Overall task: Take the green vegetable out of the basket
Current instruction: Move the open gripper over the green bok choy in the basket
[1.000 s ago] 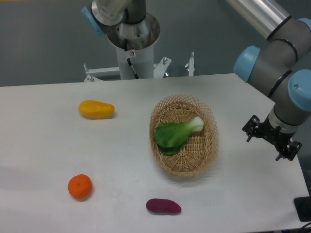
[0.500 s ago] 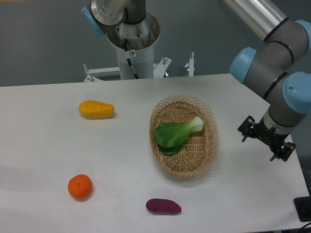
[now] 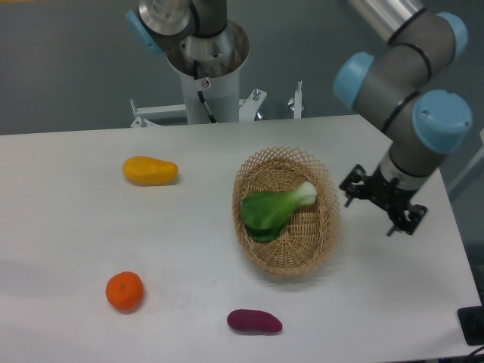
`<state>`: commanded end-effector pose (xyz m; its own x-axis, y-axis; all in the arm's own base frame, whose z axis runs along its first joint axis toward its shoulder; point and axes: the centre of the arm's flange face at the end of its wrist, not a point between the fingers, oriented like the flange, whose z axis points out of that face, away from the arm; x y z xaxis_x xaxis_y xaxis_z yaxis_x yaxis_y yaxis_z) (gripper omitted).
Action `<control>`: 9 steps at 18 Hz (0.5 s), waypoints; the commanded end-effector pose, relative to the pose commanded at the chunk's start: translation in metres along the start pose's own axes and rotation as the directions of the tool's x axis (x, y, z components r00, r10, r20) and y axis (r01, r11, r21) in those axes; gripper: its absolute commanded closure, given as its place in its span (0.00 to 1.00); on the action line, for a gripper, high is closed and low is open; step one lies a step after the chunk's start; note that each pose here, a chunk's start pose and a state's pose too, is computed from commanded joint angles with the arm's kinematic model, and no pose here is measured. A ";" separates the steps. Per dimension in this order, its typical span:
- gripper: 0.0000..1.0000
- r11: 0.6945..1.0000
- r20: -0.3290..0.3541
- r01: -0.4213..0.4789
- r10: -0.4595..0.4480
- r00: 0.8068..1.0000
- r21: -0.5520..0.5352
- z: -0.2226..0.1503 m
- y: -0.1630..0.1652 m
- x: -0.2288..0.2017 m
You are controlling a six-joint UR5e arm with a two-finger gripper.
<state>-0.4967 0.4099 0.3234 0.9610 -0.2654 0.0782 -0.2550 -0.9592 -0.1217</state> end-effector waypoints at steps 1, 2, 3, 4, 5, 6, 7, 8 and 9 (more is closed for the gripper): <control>0.00 1.000 -0.019 -0.014 0.014 1.000 -0.004 0.007 -0.004 0.013; 0.00 0.999 -0.037 -0.035 0.035 0.999 -0.008 0.014 -0.006 0.027; 0.00 0.998 -0.056 -0.062 0.061 0.997 -0.011 0.023 -0.007 0.043; 0.00 0.995 -0.054 -0.096 0.095 0.994 -0.012 0.028 -0.013 0.060; 0.00 0.993 -0.055 -0.119 0.118 0.992 -0.015 0.036 -0.019 0.073; 0.00 0.991 -0.051 -0.133 0.132 0.990 -0.017 0.043 -0.021 0.083; 0.00 0.990 -0.051 -0.141 0.140 0.989 -0.023 0.049 -0.018 0.091; 0.00 0.987 -0.051 -0.158 0.156 0.986 -0.037 0.054 -0.016 0.096; 0.00 0.983 -0.060 -0.176 0.173 0.983 -0.056 0.061 -0.016 0.101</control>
<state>-0.3890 0.4047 0.2732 0.8942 -0.4325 0.1153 -0.4260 -0.9014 -0.0776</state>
